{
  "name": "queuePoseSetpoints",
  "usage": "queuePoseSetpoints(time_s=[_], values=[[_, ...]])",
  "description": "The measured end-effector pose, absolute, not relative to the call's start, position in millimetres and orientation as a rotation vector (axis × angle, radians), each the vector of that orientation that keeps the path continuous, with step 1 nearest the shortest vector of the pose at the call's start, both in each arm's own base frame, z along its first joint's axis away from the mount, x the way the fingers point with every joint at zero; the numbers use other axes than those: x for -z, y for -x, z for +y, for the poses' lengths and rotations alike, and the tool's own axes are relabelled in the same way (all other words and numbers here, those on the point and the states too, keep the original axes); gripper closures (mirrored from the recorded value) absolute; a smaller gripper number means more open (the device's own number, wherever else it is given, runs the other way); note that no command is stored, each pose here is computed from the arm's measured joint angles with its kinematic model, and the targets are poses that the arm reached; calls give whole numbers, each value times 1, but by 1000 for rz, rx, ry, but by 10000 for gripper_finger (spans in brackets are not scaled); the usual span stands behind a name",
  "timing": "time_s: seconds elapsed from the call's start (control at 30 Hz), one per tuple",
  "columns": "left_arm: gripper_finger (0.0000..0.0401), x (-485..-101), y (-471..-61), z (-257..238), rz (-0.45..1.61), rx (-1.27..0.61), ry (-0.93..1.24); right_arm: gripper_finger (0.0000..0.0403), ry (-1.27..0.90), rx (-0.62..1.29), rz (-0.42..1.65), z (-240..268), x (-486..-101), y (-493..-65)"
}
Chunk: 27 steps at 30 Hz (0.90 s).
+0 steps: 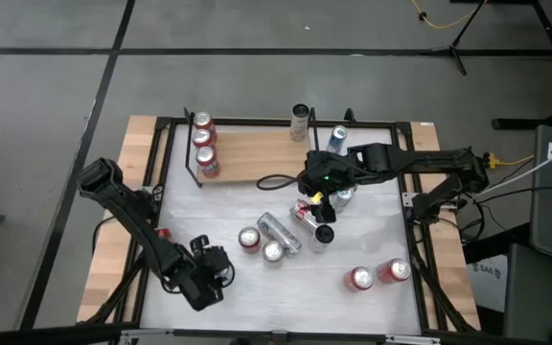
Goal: Place canned beverage on shelf
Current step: Put the blue soda can on the shelf
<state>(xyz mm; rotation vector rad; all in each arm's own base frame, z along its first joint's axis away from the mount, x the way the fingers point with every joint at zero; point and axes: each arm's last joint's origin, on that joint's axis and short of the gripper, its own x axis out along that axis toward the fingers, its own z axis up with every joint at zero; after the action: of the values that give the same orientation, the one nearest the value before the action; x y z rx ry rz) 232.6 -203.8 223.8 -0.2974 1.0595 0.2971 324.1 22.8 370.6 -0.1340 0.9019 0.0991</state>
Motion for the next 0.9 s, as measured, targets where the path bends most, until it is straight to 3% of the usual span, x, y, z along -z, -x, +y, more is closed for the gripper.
queuePoseSetpoints(time_s=[0.43,0.9], values=[[186,-306,-218,-123,937,-129,246,36,134,-99,901,23,-371,-324],[185,-345,-222,1,750,-261,22,36,135,-96,803,23,-377,-331]])
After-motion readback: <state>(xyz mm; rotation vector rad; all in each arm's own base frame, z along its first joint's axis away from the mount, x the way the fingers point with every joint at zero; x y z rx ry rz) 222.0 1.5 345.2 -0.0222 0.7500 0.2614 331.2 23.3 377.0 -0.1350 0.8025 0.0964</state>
